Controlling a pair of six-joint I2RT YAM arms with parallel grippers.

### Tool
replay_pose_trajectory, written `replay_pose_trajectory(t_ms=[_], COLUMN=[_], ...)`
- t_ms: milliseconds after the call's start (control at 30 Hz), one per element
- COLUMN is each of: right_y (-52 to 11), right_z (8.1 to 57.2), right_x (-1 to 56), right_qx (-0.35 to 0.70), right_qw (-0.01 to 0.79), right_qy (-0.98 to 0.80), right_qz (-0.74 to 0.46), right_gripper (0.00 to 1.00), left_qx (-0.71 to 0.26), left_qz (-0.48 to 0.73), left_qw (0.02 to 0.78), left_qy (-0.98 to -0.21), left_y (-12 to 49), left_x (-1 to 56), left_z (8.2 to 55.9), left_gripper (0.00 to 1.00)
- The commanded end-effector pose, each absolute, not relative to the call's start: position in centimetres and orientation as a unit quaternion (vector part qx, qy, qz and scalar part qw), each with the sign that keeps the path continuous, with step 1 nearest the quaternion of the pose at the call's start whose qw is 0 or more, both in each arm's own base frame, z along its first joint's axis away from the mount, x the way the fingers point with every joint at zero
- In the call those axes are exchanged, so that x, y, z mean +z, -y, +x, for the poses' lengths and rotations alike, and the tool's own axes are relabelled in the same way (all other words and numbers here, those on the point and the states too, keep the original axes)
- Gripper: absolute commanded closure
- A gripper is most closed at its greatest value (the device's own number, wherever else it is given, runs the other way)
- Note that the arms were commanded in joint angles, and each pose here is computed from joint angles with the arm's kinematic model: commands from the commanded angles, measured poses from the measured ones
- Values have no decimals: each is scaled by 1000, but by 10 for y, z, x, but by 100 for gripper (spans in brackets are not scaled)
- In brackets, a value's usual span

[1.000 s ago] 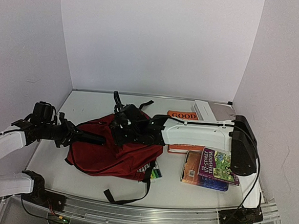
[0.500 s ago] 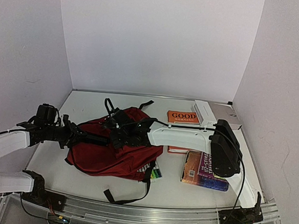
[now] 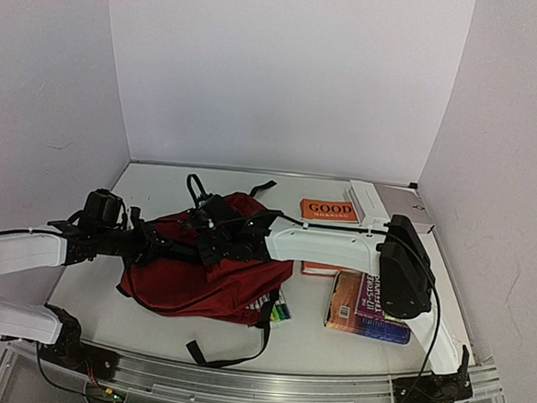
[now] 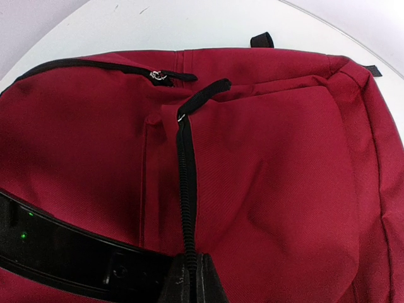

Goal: Pack the student bag
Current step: Place the stationery in the student bag.

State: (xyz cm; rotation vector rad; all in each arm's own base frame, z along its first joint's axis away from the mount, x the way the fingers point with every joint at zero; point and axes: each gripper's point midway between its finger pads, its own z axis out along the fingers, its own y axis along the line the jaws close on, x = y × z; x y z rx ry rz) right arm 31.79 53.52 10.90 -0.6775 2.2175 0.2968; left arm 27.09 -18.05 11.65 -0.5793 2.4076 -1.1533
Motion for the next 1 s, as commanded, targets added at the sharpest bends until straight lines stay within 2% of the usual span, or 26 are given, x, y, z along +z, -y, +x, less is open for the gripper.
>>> replay_pose_trajectory(t_ms=[0, 367, 800, 900, 967], right_y=[-552, -553, -554, -552, -550], right_z=[313, 307, 309, 309, 309], right_x=[151, 194, 203, 203, 204], right_qx=[185, 244, 253, 252, 250], right_qw=[402, 418, 428, 429, 431], right_qy=[-862, -845, -841, -841, -841], right_qz=[-250, -225, -215, -213, -212], right_gripper=[100, 100, 100, 100, 100], left_qx=[-462, -481, -487, -482, -471], left_qz=[-197, -199, -162, -158, -161], left_qw=[294, 313, 296, 282, 278], left_qy=[-813, -794, -805, -814, -822], left_y=[194, 210, 270, 277, 274], left_x=[167, 169, 152, 140, 132], left_z=[304, 320, 333, 334, 332], left_gripper=[100, 100, 99, 93, 84])
